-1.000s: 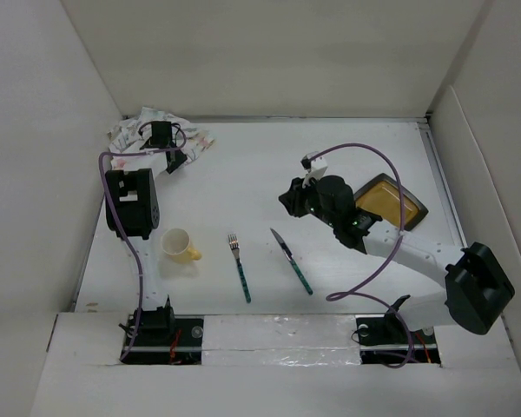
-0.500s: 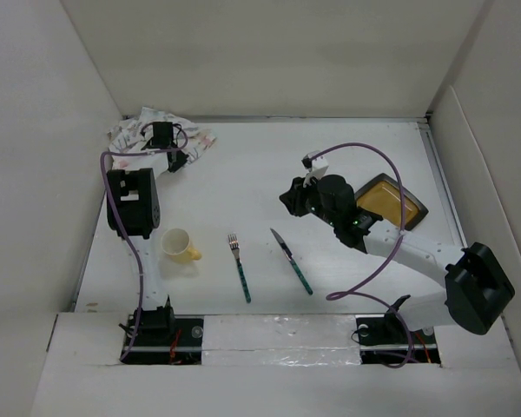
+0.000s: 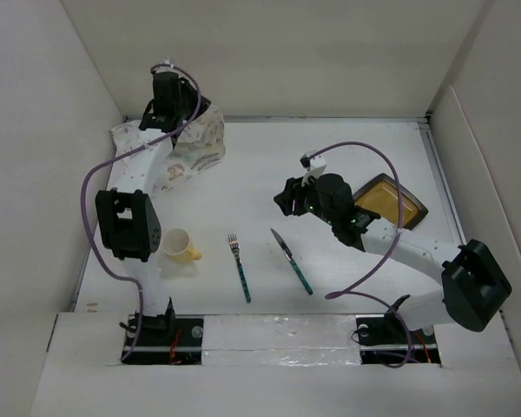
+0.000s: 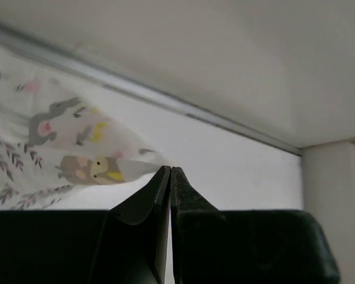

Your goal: Set the dinner table for one person

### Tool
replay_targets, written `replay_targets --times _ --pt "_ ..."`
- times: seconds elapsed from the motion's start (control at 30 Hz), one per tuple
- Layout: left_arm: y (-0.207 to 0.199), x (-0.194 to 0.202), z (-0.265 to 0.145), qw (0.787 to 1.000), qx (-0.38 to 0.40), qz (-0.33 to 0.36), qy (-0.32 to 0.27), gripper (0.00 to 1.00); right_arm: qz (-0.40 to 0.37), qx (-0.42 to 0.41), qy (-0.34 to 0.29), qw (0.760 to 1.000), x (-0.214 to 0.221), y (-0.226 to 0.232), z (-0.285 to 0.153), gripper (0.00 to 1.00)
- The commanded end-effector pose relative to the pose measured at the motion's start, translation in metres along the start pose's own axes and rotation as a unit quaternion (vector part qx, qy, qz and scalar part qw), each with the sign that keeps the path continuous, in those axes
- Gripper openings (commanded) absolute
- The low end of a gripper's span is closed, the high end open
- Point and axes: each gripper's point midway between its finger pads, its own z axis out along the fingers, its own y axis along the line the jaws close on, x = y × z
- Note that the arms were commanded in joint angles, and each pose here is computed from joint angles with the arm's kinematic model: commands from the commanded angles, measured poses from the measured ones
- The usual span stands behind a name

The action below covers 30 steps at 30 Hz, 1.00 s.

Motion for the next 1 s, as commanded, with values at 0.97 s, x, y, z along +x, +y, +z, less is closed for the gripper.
replay_targets --times 0.97 --pt "-0.194 -0.122 -0.149 0.941 0.302 0.003 -0.152 0.0 -0.109 0.116 -0.002 0.987 0.025 0.137 0.122 0.83"
